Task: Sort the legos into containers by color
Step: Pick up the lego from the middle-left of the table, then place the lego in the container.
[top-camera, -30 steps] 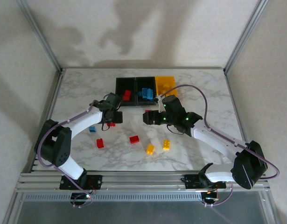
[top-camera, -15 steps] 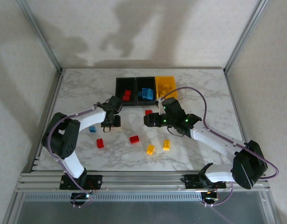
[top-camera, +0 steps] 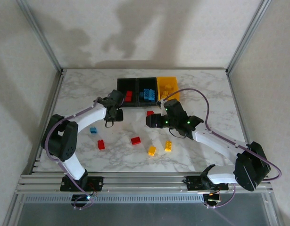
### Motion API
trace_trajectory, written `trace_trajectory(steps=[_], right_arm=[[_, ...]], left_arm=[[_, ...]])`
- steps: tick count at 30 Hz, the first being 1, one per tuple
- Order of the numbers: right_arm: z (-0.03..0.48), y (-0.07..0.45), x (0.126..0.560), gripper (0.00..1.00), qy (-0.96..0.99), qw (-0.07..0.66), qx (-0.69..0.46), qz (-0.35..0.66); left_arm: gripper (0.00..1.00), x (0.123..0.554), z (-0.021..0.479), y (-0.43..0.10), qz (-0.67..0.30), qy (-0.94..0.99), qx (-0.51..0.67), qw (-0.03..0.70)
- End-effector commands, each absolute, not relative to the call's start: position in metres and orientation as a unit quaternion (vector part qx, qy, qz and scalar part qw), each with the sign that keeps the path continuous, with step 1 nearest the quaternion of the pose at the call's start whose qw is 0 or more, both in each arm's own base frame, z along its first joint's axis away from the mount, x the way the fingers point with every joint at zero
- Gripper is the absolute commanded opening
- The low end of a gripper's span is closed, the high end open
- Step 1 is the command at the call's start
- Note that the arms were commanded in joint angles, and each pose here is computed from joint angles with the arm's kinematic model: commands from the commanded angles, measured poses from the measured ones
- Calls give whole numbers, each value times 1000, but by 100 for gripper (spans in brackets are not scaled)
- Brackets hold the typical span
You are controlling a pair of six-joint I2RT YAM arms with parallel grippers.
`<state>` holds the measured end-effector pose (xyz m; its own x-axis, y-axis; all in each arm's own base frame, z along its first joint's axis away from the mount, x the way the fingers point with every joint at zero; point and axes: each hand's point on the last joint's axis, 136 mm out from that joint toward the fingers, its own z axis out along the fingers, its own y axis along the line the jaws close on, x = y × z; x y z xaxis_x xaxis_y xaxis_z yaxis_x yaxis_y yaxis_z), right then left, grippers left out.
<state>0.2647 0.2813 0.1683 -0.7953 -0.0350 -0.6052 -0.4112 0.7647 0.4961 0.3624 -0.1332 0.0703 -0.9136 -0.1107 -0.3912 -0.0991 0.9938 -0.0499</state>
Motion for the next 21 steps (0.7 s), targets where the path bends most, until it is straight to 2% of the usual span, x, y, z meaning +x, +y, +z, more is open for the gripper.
trace_trajectory(steps=[1,6,13,21], right_arm=[[176,286,266,67,880,311,-106,343],[170,289,267,66,883,302,-106,344],[172,295,270,66,880,300,-103,353],[167,290,269,66,885,297,-94,345]], left_arm=[[28,385,108,-141,-28,971,-47,233],[28,425,123,-159,-41,965,-49,254],[28,477,115,-179,-43,962,-60,265],[32,516,101,-174,-4,960,-76,270]])
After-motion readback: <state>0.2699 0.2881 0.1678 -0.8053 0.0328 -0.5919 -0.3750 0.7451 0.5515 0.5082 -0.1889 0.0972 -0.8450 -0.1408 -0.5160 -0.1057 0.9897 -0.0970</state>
